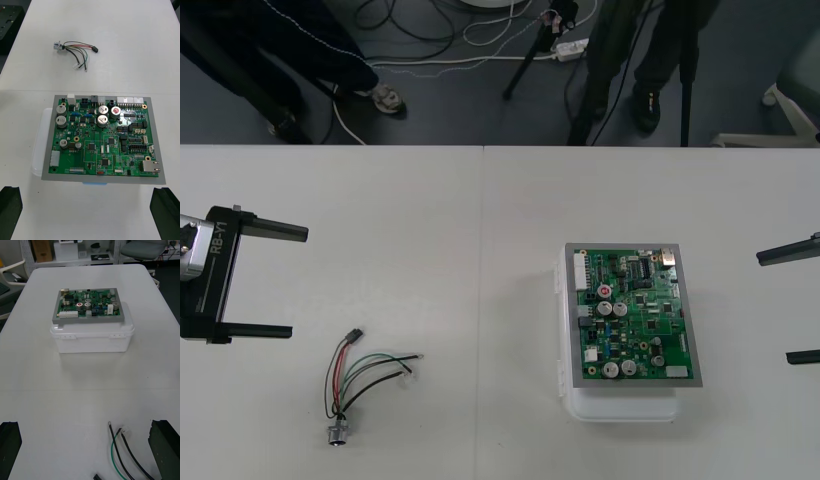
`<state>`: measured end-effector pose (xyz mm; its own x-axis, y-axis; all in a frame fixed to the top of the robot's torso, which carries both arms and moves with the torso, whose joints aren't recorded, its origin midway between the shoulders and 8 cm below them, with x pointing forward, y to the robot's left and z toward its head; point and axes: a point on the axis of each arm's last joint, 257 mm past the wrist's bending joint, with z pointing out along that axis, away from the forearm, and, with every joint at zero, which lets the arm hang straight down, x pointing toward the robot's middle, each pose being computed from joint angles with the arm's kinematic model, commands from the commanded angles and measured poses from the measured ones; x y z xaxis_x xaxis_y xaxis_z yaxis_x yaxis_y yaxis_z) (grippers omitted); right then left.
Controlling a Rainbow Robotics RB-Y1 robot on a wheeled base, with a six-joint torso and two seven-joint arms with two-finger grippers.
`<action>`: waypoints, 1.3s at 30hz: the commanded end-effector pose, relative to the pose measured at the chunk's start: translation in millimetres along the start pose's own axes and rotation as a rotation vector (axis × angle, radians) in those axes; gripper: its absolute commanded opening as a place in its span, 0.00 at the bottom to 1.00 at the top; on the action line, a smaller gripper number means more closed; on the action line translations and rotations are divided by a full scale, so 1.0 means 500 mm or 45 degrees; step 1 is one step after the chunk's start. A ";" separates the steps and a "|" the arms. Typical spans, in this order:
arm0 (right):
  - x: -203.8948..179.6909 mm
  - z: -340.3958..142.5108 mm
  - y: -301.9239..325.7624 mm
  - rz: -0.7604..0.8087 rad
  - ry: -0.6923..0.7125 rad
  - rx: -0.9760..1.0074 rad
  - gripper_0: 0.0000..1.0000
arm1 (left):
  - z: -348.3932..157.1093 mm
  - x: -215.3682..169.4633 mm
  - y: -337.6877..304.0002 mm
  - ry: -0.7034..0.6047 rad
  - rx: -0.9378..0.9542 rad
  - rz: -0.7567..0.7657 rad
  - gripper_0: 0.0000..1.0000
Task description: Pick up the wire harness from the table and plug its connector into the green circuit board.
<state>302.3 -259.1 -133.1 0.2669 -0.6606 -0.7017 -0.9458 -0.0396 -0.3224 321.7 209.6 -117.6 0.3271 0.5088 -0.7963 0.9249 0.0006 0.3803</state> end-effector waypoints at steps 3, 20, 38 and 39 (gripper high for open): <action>-0.010 -0.011 -0.001 -0.043 -0.009 0.021 1.00 | -0.017 -0.026 0.000 0.039 0.060 0.022 1.00; -0.010 -0.011 -0.001 -0.043 -0.009 0.021 1.00 | 0.006 0.012 -0.047 0.008 0.085 -0.102 1.00; -0.008 0.023 0.035 0.023 -0.075 -0.026 1.00 | -0.010 0.052 -0.045 0.097 0.025 -0.208 1.00; -0.012 0.024 0.036 0.023 -0.085 -0.029 1.00 | -0.010 0.054 -0.047 0.104 0.022 -0.213 1.00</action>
<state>297.1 -255.6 -140.1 0.2463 -0.6418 -0.7262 -0.9527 -0.0228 -0.3030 310.7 215.9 -135.4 0.2773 0.5281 -0.8026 0.9450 0.0011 0.3272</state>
